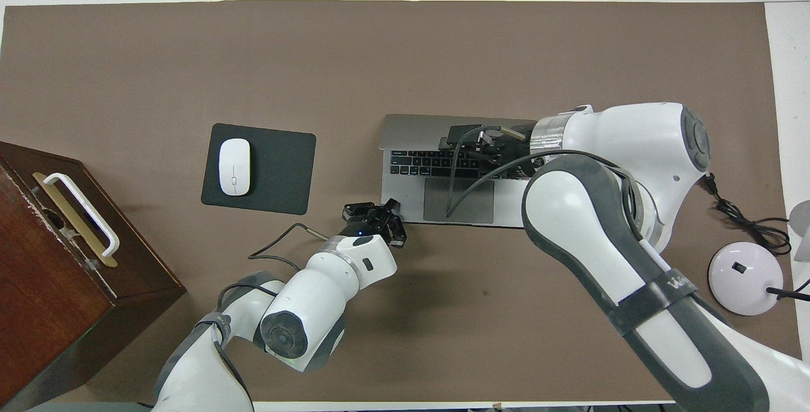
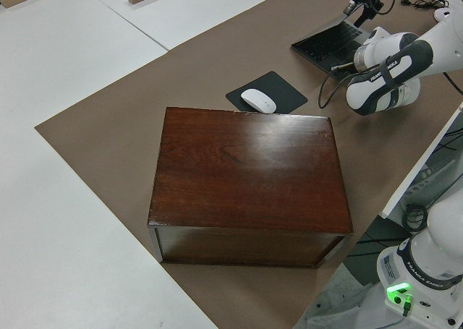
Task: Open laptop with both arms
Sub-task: 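Raise the laptop lid with the right gripper, pushing it farther from the robot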
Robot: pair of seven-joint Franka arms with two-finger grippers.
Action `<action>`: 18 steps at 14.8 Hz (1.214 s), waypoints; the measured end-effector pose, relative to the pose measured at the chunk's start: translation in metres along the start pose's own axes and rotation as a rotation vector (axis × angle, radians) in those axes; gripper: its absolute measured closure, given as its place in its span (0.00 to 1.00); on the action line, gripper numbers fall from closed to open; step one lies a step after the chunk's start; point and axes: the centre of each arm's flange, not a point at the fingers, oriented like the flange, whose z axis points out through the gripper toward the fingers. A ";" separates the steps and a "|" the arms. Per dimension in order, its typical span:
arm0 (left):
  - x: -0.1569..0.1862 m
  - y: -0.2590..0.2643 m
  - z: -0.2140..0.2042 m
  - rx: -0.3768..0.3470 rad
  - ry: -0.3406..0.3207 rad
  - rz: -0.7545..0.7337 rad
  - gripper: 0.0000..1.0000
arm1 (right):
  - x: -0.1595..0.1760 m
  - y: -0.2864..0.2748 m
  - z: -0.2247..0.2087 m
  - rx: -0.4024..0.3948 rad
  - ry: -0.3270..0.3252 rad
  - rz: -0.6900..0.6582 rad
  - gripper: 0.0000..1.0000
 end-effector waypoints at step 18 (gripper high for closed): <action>0.000 0.002 0.000 -0.002 0.000 -0.013 0.99 | 0.034 -0.011 -0.053 -0.133 0.001 -0.090 0.00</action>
